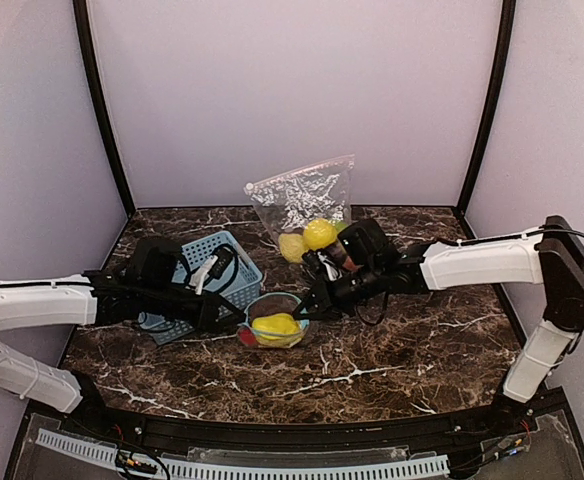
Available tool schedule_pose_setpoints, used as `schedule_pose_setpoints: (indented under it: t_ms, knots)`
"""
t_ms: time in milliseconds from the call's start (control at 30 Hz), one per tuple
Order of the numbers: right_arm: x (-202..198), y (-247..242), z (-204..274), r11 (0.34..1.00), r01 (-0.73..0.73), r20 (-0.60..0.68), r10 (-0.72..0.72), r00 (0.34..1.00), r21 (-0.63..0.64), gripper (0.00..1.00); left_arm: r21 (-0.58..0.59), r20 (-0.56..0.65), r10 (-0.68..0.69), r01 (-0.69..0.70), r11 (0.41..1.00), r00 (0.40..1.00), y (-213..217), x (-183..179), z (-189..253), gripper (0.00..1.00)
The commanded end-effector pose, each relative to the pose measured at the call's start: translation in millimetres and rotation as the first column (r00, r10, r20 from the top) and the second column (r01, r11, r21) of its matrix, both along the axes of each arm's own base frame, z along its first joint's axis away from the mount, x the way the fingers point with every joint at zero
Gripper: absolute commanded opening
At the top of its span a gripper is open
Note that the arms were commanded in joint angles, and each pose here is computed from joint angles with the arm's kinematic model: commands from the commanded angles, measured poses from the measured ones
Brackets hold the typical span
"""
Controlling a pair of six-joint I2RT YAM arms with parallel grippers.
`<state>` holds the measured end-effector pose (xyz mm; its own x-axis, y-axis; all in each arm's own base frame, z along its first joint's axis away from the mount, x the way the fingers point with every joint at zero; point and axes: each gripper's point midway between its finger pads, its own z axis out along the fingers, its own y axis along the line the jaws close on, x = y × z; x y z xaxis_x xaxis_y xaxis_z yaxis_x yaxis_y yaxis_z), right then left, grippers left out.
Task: Place the food in the zip-top bag and seal the zipper
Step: Adjust the zipper food storage bag at the center of the board, then adjust the fake fruit in the zipper food storage bag.
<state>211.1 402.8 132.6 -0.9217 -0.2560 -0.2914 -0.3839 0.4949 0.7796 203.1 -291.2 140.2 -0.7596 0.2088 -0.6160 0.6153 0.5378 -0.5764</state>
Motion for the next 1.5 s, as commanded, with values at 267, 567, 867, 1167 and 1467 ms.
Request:
schedule_pose_setpoints:
  t_ms: [267, 567, 867, 1167, 1467]
  knots:
    - [17, -24, -8, 0.978, 0.071, 0.128, -0.046, 0.991, -0.198, 0.16, 0.107, -0.135, -0.063, 0.078, 0.991, 0.989, 5, -16, -2, 0.01]
    - [12, -9, 10, 0.971, 0.026, 0.326, 0.055, 0.944, -0.240, 0.78, 0.126, -0.172, -0.051, 0.074, 0.989, 0.984, 0, -11, -7, 0.01]
    - [6, 13, 0, 0.935, -0.032, 0.405, 0.183, 0.896, -0.352, 0.98, 0.141, -0.182, -0.049, 0.076, 0.987, 0.982, 1, -11, -9, 0.01]
    - [6, 8, -26, 0.904, -0.011, 0.391, 0.196, 0.899, -0.428, 0.99, 0.154, -0.182, -0.044, 0.072, 0.985, 0.982, 2, -9, -9, 0.01]
    - [12, -9, -40, 0.860, 0.051, 0.382, 0.171, 0.908, -0.508, 0.99, 0.177, -0.175, -0.039, 0.071, 0.982, 0.984, 4, -9, -8, 0.01]
